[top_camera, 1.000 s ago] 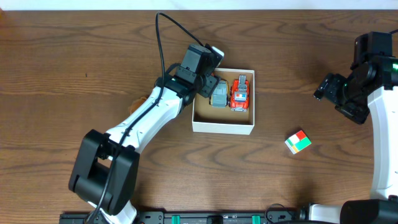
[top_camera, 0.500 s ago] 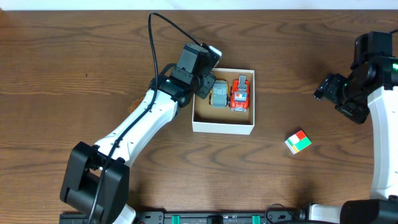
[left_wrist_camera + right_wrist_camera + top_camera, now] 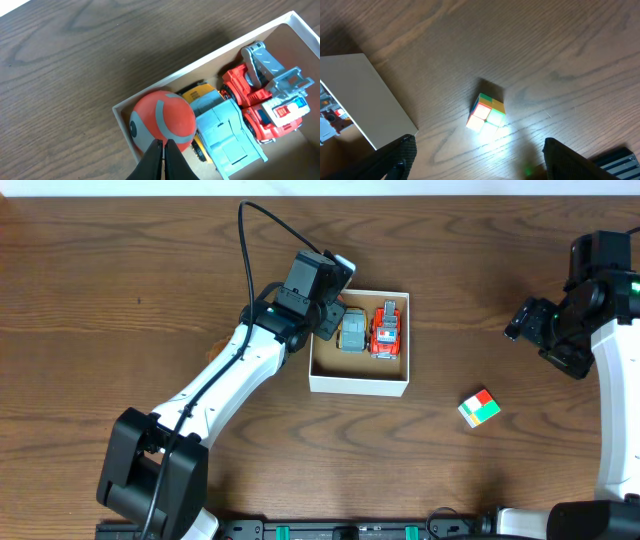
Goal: Pack container
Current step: 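Open the left gripper to release the ball in the box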
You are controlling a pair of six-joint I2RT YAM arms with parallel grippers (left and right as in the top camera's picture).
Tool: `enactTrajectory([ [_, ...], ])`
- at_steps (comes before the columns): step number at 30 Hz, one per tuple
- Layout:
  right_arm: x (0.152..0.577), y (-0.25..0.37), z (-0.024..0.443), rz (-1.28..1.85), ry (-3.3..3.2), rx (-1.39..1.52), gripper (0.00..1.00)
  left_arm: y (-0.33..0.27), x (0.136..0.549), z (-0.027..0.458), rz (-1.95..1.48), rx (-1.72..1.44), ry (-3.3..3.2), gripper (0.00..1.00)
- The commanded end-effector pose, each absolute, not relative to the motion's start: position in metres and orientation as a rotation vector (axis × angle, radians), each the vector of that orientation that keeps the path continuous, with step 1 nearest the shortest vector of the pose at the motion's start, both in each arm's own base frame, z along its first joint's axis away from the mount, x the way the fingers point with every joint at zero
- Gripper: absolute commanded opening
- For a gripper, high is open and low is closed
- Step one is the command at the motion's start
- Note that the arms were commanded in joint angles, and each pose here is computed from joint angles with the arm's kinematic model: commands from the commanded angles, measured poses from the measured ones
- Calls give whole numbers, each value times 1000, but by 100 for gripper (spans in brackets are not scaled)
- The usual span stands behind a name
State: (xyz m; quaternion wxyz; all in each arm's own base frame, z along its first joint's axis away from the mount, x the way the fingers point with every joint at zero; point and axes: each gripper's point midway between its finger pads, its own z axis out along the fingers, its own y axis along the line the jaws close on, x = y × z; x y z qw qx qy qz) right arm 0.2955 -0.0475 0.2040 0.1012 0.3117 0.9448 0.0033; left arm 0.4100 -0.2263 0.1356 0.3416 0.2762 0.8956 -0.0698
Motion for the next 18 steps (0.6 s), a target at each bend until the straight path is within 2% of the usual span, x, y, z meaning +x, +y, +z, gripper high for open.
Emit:
enactTrajectory([
  [1, 294, -47, 202, 12, 2803, 907, 84, -224, 413, 124, -169, 709, 2349, 6],
  [18, 294, -47, 202, 11, 2803, 907, 84, -227, 419, 66, -147, 738, 2442, 5],
])
